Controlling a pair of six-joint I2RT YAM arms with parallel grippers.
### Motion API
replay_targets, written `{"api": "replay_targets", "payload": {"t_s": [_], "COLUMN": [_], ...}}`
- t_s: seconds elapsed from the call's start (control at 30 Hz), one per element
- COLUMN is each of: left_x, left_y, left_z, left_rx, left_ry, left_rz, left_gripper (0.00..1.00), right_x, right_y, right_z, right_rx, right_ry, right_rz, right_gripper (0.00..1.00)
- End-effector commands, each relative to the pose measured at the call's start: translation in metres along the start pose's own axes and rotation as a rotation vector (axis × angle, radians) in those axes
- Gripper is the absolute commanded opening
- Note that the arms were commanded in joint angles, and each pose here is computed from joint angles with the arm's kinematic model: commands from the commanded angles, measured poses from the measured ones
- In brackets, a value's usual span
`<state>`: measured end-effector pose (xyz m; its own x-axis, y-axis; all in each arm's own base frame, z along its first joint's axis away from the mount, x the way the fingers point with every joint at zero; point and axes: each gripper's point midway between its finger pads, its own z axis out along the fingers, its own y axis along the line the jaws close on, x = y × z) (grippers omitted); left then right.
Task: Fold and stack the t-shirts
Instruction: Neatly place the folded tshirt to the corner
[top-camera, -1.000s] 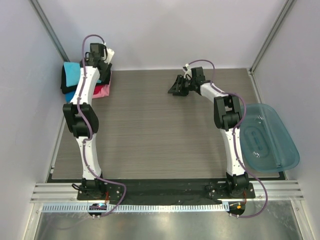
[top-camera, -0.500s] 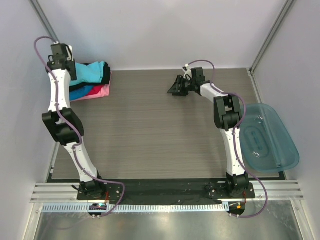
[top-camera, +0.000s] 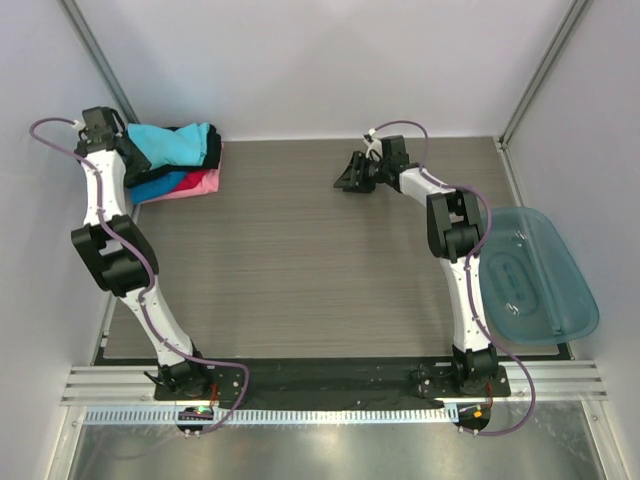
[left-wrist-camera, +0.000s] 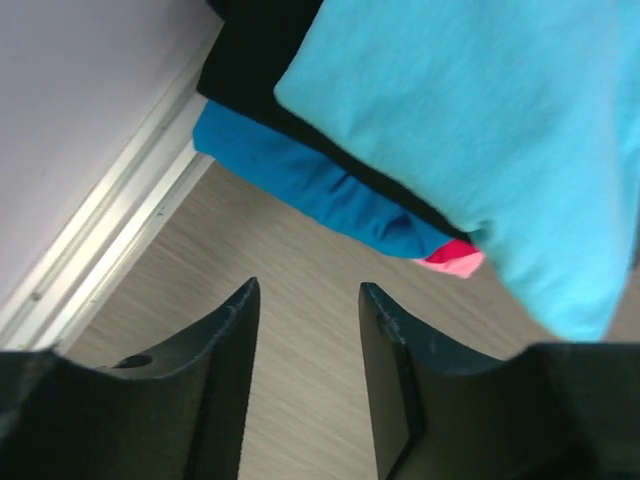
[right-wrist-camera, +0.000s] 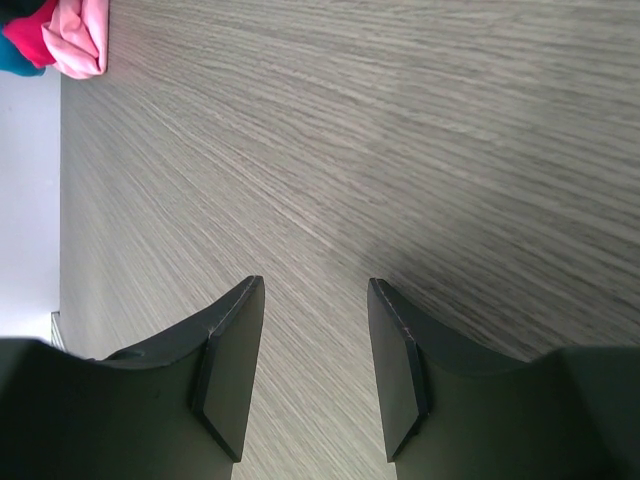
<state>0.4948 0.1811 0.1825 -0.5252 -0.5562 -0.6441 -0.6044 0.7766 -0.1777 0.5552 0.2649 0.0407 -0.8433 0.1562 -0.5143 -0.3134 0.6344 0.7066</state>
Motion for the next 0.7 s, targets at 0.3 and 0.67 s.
{"api": "replay_targets", "payload": {"t_s": [0.3, 0.67], "left_x": [-0.043, -0.079], "left_y": [-0.026, -0.018], "left_z": [0.021, 0.041], "left_rx": [0.132, 0.031], "left_ry": [-0.096, -0.23], "left_rz": [-0.189, 0.012], "left_gripper": [0.41, 0.41], "right_x": [0.046, 0.048], "right_y": [-0.008, -0.012], "right_z": [0.005, 0.008], "right_rx": [0.06, 0.063], "right_ry": [0.111, 0.116], "right_rz": [0.004, -0.002], "right_gripper": [0.52, 0.52]}}
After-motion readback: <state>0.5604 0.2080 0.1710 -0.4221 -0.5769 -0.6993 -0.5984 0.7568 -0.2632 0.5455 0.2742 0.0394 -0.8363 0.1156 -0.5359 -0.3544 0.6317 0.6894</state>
